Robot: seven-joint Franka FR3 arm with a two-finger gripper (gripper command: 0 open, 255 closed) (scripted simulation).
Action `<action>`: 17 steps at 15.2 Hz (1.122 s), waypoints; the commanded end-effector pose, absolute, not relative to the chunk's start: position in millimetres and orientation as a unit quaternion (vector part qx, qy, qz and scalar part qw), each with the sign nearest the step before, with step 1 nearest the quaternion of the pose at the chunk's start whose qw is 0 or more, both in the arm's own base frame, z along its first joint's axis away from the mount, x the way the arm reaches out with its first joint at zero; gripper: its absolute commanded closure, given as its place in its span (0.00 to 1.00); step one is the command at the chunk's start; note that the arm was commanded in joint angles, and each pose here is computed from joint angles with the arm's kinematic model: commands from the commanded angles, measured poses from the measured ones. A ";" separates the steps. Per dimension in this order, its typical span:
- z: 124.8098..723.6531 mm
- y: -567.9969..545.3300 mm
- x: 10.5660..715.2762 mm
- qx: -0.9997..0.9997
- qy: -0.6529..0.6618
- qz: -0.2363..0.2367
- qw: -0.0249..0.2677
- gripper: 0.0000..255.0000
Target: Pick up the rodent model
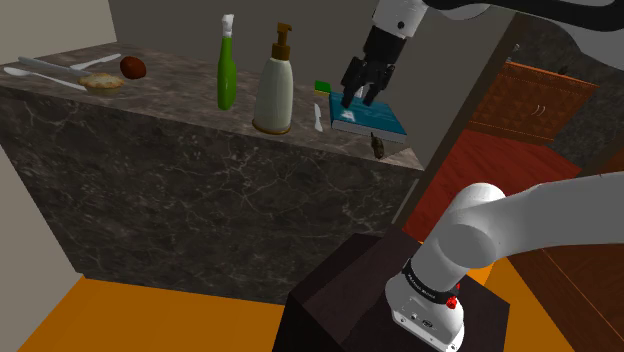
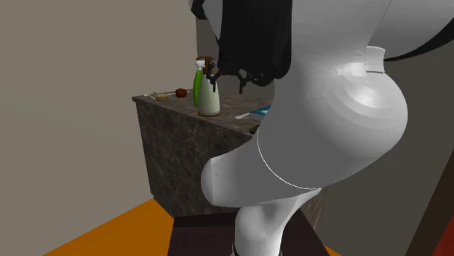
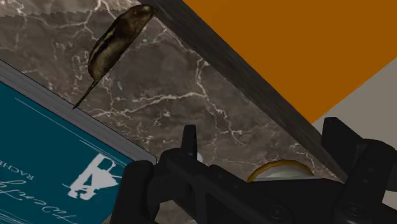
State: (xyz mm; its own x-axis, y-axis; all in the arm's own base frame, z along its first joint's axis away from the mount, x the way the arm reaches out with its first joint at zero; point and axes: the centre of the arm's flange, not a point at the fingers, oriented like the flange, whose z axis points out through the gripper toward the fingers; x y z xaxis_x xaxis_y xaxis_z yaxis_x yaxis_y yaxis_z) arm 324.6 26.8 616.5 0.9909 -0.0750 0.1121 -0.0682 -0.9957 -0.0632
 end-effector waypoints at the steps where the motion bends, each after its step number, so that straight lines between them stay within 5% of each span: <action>1: 616.5 26.8 324.6 -0.997 0.036 -0.057 0.030 0.00; 17: 509.9 -95.7 298.5 -0.968 0.246 -0.054 -0.011 0.00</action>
State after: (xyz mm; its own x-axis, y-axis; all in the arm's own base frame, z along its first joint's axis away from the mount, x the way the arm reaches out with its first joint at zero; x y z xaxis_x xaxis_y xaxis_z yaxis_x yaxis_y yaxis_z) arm 298.4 -94.7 514.4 0.8753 -0.4713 0.1083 -0.4734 -0.8808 -0.0066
